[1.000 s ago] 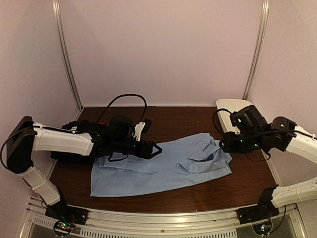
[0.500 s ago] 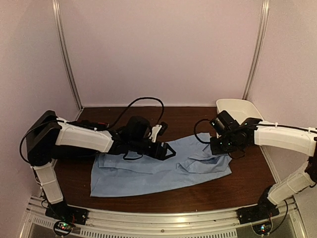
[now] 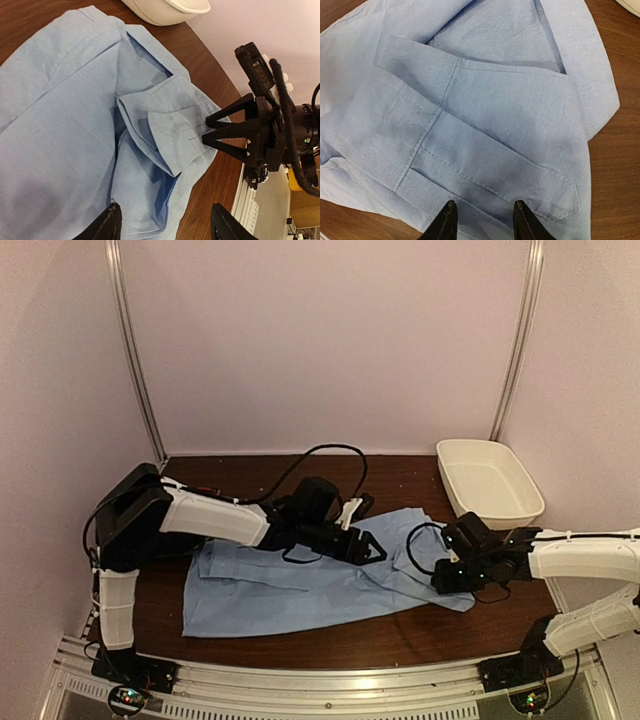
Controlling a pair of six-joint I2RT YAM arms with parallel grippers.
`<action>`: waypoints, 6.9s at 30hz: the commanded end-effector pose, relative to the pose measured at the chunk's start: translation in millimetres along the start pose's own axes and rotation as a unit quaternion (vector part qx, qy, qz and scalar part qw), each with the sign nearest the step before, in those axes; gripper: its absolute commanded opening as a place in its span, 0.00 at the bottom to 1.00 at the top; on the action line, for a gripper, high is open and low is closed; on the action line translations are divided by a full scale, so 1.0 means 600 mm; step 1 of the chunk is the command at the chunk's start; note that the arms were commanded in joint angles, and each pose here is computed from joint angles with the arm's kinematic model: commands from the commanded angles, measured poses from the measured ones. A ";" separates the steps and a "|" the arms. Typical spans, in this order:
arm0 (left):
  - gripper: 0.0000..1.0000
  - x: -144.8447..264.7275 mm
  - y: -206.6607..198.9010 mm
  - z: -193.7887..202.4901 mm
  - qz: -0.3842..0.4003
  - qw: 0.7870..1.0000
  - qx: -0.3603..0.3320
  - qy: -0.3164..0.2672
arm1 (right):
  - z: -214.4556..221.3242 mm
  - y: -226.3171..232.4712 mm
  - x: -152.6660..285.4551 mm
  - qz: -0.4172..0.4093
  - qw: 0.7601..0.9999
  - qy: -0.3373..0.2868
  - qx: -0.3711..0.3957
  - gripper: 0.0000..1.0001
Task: Fold and stack the long sleeve shirts
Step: Smooth out the rectangle-folded shirt at the center of the board.
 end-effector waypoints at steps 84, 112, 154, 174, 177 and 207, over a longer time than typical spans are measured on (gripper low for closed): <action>0.00 0.115 -0.231 -0.189 0.105 0.966 -0.213 -0.101 | -0.087 -0.038 0.222 -0.012 0.978 -0.201 -0.055 0.63; 0.00 0.283 -0.316 -0.301 0.001 0.944 -0.231 -0.235 | -0.084 0.017 0.116 -0.097 0.978 -0.179 -0.035 0.62; 0.00 0.292 -0.292 -0.292 -0.009 0.948 -0.217 -0.235 | -0.166 0.004 -0.090 -0.066 0.991 -0.112 0.023 0.57; 0.00 0.356 -0.274 -0.334 -0.048 0.932 -0.203 -0.296 | -0.105 -0.018 -0.094 -0.047 0.995 -0.085 -0.001 0.59; 0.00 0.356 -0.274 -0.331 -0.045 0.932 -0.203 -0.296 | -0.096 -0.023 -0.097 -0.037 0.996 -0.080 -0.007 0.59; 0.00 0.335 -0.190 -0.217 -0.053 0.961 -0.162 -0.219 | -0.098 -0.018 -0.088 -0.054 0.994 -0.083 -0.038 0.61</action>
Point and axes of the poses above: each gripper's point midway between its finger pads, its own x axis back along the fingers, its own y axis along the line the jaws close on, z = x × y, the point moved 5 cm from there along x, back along the fingers, and after that the axes turned 13 degrees about x, right-handed, at the moved point
